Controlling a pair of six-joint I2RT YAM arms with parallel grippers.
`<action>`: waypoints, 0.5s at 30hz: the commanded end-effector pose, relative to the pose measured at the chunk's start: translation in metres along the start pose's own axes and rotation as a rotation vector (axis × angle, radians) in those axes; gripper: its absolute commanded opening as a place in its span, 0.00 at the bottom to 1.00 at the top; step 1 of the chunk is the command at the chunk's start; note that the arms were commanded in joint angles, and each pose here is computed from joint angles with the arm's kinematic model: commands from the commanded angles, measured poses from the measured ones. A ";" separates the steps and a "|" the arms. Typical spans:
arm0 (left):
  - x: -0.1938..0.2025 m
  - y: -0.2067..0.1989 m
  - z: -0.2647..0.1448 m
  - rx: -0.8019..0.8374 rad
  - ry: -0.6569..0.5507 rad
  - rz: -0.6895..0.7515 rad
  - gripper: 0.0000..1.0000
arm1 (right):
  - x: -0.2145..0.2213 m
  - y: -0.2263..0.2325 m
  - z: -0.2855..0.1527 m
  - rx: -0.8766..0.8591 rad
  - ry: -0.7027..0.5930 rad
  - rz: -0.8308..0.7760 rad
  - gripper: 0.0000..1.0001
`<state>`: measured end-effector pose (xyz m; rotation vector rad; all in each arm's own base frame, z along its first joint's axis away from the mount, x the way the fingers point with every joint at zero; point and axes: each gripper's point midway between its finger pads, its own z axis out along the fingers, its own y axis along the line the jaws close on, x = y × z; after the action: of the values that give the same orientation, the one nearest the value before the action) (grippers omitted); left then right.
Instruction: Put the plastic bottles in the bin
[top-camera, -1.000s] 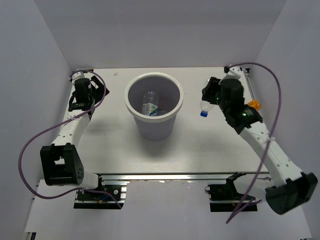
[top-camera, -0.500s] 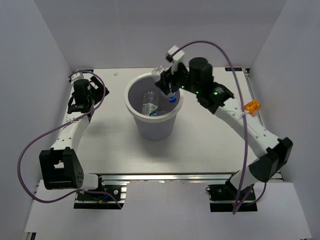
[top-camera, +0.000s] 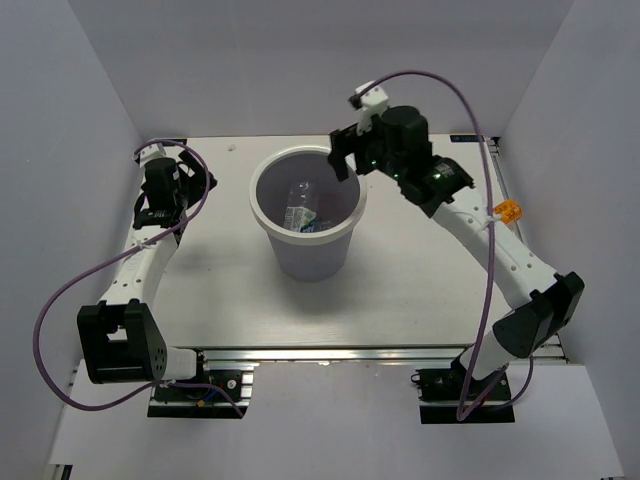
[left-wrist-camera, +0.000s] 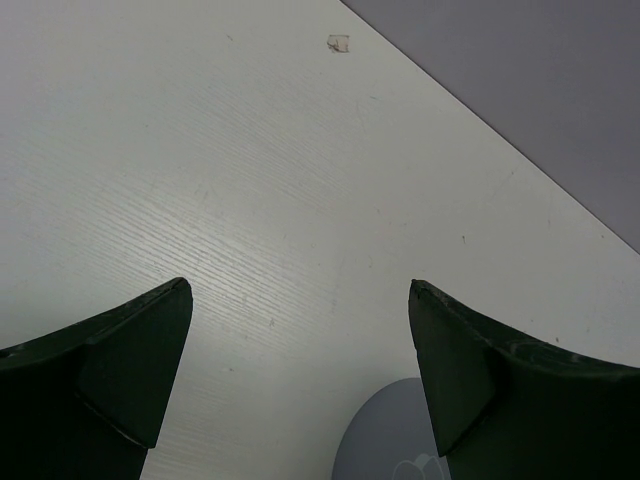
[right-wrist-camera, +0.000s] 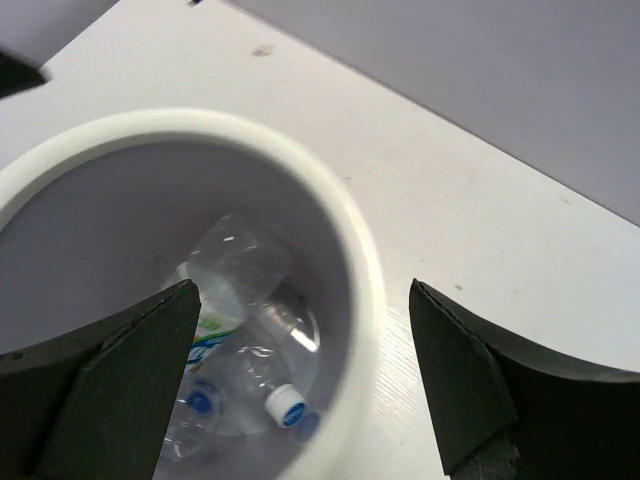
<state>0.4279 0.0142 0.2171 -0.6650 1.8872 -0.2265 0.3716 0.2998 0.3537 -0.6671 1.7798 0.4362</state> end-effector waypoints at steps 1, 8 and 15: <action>-0.016 0.000 -0.007 0.002 -0.050 0.006 0.98 | -0.036 -0.063 -0.044 0.180 -0.083 0.144 0.89; -0.021 0.005 -0.001 -0.014 -0.055 0.013 0.98 | 0.073 -0.232 -0.144 0.817 0.064 0.471 0.89; -0.017 0.011 0.009 -0.014 -0.040 0.014 0.98 | 0.218 -0.316 -0.212 1.026 0.246 0.810 0.89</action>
<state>0.4296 0.0304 0.2152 -0.6765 1.8775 -0.1860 0.3750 -0.0935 0.2662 0.6085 2.0608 -0.1445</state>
